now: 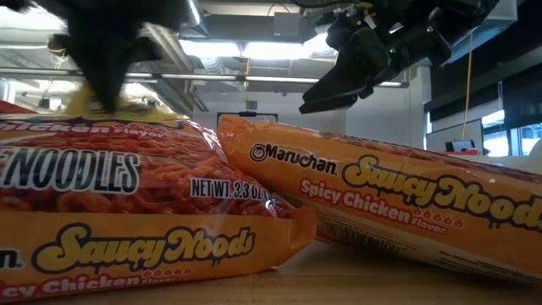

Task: Sort Maruchan noodles
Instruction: Put the bottom yellow noodle pack into the center white bin

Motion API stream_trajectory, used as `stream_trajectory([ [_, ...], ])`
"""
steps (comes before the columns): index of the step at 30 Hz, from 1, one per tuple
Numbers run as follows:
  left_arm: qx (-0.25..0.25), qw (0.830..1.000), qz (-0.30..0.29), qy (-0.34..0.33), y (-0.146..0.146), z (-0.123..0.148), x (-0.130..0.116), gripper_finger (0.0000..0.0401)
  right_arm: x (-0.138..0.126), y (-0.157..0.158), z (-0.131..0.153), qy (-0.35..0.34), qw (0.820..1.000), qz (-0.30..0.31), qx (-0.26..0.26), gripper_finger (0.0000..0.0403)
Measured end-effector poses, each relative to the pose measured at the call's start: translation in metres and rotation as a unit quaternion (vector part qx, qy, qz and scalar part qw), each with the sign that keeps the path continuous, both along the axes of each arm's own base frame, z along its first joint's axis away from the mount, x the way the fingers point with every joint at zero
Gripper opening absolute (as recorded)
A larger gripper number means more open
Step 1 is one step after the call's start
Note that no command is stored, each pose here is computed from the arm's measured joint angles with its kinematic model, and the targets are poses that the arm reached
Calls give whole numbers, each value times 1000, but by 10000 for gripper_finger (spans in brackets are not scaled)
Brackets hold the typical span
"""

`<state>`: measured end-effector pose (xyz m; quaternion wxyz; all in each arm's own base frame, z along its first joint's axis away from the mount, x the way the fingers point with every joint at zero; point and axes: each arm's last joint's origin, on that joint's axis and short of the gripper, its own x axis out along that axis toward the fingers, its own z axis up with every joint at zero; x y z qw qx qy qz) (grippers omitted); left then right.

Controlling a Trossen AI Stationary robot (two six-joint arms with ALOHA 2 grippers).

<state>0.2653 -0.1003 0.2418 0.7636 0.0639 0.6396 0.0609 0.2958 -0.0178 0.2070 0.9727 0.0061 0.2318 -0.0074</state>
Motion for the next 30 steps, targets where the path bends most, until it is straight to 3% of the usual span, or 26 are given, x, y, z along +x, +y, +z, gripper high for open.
stream_trajectory([
  [9,37,996,-18,-74,20,16,23,0,2,0,2,-15,999,-19,41,280],
  [18,17,990,10,-137,35,20,40,0,14,32,-21,4,999,6,42,280],
  [24,17,986,16,-164,34,22,44,0,15,50,-20,-14,999,24,36,280],
  [30,19,981,22,-193,33,25,49,0,16,55,-21,-13,997,12,74,280],
])
